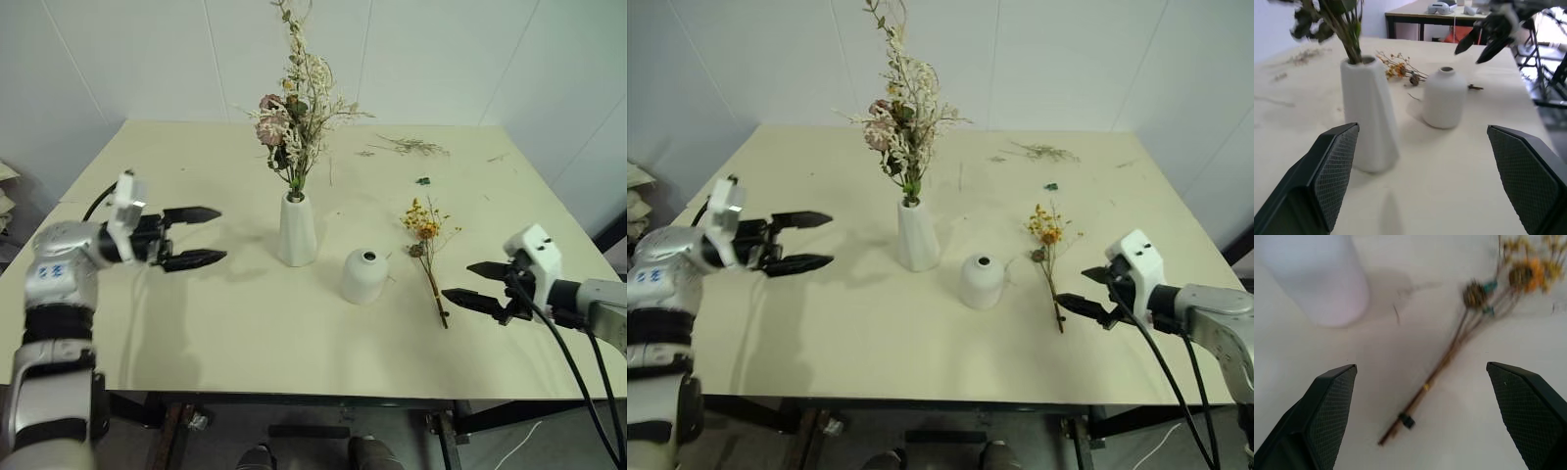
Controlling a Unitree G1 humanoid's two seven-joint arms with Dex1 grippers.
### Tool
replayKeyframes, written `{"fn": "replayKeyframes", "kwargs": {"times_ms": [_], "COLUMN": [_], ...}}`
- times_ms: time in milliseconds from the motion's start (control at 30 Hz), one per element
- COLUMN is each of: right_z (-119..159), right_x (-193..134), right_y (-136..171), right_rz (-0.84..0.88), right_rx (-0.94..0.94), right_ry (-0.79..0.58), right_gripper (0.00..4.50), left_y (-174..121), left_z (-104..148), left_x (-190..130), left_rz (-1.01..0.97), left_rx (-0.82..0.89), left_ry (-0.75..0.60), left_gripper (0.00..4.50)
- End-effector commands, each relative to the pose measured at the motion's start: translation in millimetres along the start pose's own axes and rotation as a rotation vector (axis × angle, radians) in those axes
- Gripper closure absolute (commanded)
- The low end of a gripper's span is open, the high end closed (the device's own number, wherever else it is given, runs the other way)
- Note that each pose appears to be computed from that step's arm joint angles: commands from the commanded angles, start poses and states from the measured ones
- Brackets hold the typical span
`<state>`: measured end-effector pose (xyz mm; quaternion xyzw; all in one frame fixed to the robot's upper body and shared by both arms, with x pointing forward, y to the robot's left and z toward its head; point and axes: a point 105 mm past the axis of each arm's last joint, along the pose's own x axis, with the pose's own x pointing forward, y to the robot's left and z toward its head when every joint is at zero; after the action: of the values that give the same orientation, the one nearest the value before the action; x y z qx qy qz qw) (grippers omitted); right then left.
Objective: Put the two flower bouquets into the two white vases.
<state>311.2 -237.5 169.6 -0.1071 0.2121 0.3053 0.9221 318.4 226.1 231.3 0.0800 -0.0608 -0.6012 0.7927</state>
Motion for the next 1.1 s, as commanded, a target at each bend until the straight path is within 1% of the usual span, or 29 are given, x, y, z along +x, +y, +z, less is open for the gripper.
{"fn": "replayKeyframes", "kwargs": {"times_ms": [33,100,200,333,467,567,767,800,867,900,1000,1033,1100], "right_z": [6.1,5.7,7.4,-2.1,-0.4,-1.0,-6.5,-7.2,-7.1,-7.0,-6.0,-5.6,-6.2], "right_x": [6.3,12.5,19.5,27.7,33.3,41.9,48.7,49.2,50.6,51.0,51.9,52.0,51.5], "right_y": [-6.0,-10.1,-10.9,-18.8,-20.7,-21.1,-28.0,-29.9,-31.2,-31.3,-29.7,-29.2,-28.1], "right_rz": [-0.056,-0.087,-0.085,-0.134,-0.139,-0.152,-0.205,-0.218,-0.227,-0.229,-0.229,-0.230,-0.231], "right_rx": [0.009,0.029,0.033,0.061,0.069,0.085,0.123,0.134,0.137,0.139,0.145,0.147,0.153], "right_ry": [0.059,0.108,0.136,0.228,0.232,0.253,0.289,0.293,0.291,0.290,0.283,0.281,0.280], "right_gripper": [0.00,0.00,0.00,0.00,0.00,0.00,0.00,0.39,0.85,1.23,2.15,2.54,3.09], "left_y": [-29.3,-36.0,-42.4,-47.2,-51.3,-51.8,-47.4,-46.6,-44.8,-43.8,-41.9,-41.1,-39.7], "left_z": [26.7,30.5,40.2,48.8,53.3,62.6,72.0,72.7,73.0,74.9,80.0,80.3,78.7], "left_x": [-13.5,-24.6,-35.3,-42.6,-43.5,-47.4,-46.5,-46.2,-46.1,-45.8,-43.0,-42.2,-41.6], "left_rz": [-0.129,-0.111,-0.084,-0.040,-0.039,-0.032,-0.012,-0.010,-0.007,-0.007,-0.013,-0.014,-0.016], "left_rx": [0.021,0.018,0.045,0.096,0.125,0.168,0.242,0.247,0.250,0.255,0.261,0.260,0.252], "left_ry": [-0.080,-0.098,-0.124,-0.130,-0.137,-0.149,-0.154,-0.155,-0.151,-0.157,-0.172,-0.172,-0.164], "left_gripper": [0.01,0.01,0.01,0.01,0.01,0.01,0.01,0.00,0.00,0.00,0.00,0.00,0.00]}}
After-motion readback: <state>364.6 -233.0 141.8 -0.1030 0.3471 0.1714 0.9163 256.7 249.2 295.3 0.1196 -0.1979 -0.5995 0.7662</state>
